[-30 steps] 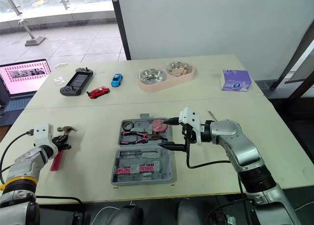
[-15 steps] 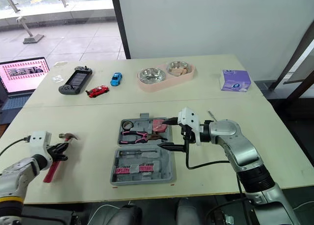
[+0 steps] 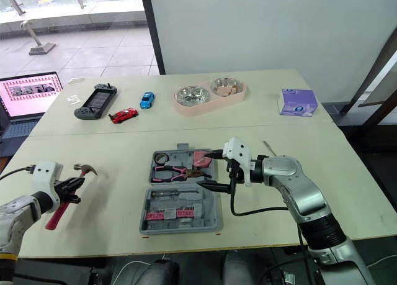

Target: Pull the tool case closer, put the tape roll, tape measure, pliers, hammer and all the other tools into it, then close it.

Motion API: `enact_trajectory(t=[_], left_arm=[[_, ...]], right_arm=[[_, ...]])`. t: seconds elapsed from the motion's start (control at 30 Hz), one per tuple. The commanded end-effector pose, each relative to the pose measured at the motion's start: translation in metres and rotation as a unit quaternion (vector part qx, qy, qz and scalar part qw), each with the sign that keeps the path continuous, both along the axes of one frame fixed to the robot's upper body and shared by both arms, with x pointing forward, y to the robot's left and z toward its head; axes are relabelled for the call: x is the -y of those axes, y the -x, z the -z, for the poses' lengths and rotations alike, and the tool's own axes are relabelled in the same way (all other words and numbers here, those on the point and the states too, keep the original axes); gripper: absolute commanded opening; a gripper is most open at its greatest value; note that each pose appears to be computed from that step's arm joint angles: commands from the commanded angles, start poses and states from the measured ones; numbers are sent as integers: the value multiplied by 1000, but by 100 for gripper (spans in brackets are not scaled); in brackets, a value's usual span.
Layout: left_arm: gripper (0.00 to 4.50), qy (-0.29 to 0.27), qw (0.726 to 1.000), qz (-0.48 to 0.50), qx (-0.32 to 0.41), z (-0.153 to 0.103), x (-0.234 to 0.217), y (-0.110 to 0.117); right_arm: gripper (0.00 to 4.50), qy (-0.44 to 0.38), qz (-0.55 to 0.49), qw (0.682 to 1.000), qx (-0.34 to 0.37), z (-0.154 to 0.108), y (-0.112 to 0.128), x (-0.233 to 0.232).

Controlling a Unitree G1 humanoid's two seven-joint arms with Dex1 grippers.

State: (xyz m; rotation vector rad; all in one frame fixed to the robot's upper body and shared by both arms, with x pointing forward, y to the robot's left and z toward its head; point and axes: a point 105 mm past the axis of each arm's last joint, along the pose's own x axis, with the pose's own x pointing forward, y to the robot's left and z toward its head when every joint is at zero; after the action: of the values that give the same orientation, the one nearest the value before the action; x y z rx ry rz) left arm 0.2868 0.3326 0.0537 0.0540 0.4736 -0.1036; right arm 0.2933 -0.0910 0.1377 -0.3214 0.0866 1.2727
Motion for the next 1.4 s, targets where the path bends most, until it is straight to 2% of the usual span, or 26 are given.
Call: enact_trajectory(t=[0.03,0.13,0.37,0.6,0.67,0.73,0.93,1.03,1.23,1.4], left_arm=[[5,-2,1000,6,8,-2,4,-5],[5,9,1000,5,6,2,7,-7],[5,-3,1000,20,-2,11,12,-8],[5,-10,998,47,36,-17,18,-16],[5,-13,995,89,39,-34,29,-16],[5,-40,984,173,16,-44,51,-10],[5,-78,940,331,-26,-60,97,2],[5,-84,898,430,-31,-73,136,6],[5,-118,845,517,-72,-67,181,12],[5,-132,814,558,-95,-63,215,23]], right_arm=[[450,-3,-3,1000,23,-8,2,-4],[450,-6,-1,1000,20,-7,3,-4],[450,-5,5,1000,12,-3,11,-4],[450,-5,23,1000,15,-2,10,-3],[450,-6,31,999,16,-2,11,1],[450,-2,36,999,19,-4,12,7],[450,21,40,998,34,-10,11,20],[450,38,39,998,44,-16,8,28],[450,44,42,997,53,-22,6,31],[450,44,60,996,56,-21,8,34]])
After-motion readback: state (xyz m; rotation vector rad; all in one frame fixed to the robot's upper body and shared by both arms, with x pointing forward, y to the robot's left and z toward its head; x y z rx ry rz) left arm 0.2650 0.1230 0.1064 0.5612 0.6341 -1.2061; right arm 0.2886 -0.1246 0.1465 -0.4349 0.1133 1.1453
